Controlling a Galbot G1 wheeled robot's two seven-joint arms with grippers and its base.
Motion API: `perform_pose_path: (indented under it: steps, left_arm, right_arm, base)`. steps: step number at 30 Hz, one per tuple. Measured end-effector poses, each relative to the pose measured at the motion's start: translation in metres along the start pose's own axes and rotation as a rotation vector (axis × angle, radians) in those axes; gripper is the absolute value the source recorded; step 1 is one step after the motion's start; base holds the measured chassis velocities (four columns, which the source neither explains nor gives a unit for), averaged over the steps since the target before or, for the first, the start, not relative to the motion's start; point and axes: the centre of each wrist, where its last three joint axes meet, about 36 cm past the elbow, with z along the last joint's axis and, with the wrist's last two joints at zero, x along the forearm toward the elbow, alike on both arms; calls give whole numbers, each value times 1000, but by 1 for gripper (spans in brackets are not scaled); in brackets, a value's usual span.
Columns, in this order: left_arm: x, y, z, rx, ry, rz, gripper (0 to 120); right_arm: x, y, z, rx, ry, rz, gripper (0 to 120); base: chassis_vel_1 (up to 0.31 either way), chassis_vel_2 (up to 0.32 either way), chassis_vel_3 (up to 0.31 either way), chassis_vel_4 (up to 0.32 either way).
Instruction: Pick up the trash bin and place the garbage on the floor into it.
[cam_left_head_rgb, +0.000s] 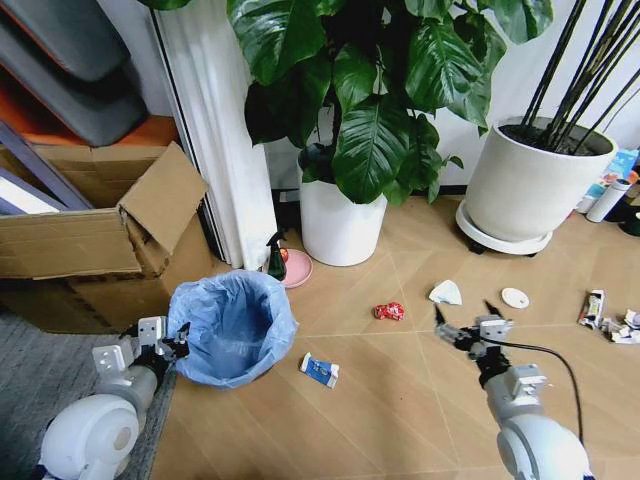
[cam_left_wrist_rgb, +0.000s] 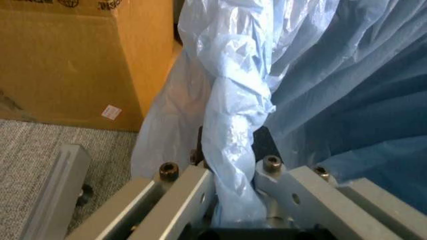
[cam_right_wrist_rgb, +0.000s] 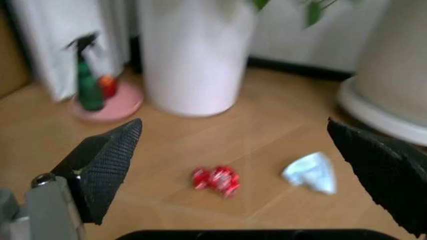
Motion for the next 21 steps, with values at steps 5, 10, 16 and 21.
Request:
perform_pose_path:
  steps: [5, 10, 16, 21]
  left_arm:
    - [4, -1, 0, -4, -7, -7, 0]
    - [6, -1, 0, -2, -12, -14, 0]
    - [6, -2, 1, 13, -20, -23, 0]
    - [7, -2, 2, 14, -21, -31, 0]
  right_arm:
    - [-18, -5, 15, 79, 78, -141, 100]
    - [-31, -7, 21, 112, 114, -241, 100]
    - [-81, 9, 29, 128, 173, -440, 100]
    - [-110, 33, 58, 146, 249, -503, 100]
  base:
    - [0, 0, 0, 0]
    - [0, 0, 0, 0]
    - [0, 0, 0, 0]
    - [0, 0, 0, 0]
